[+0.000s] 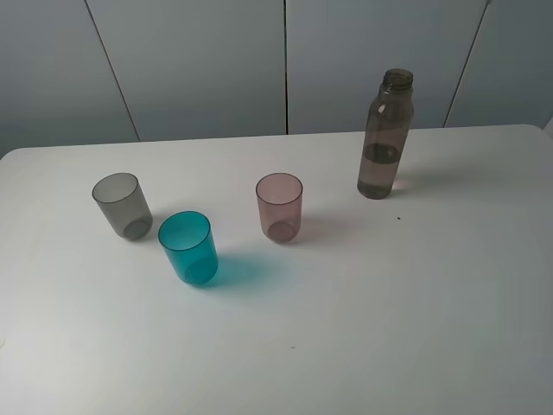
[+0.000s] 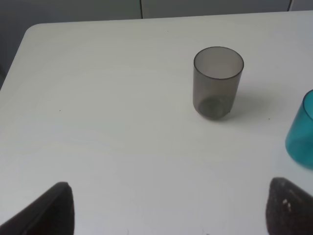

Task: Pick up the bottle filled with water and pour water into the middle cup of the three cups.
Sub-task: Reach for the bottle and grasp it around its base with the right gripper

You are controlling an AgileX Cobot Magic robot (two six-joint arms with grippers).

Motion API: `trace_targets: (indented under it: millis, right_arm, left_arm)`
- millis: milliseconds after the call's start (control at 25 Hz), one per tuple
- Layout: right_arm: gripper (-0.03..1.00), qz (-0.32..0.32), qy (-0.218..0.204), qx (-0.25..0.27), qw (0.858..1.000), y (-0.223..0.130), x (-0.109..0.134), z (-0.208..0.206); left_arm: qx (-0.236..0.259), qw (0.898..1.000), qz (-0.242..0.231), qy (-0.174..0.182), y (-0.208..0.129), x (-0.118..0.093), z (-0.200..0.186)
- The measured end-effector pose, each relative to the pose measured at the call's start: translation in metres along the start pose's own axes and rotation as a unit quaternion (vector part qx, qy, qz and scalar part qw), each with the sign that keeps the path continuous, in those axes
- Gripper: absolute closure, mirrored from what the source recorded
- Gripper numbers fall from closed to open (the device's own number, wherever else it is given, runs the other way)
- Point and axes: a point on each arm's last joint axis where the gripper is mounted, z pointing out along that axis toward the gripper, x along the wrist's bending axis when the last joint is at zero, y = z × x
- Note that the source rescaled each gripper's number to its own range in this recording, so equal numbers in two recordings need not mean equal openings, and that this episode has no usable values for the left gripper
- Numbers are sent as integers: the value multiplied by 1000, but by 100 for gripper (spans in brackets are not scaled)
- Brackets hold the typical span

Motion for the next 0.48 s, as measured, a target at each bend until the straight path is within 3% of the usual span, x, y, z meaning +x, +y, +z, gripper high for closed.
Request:
trace_targets:
  millis: [240,480]
  right_arm:
    - [-3,2,1,49,999,29,-1,9]
    - [-3,3,0,48,999,83,-2,24]
  left_arm:
    - [0,1000,0,0,0,0,0]
    - [0,1000,0,0,0,0,0]
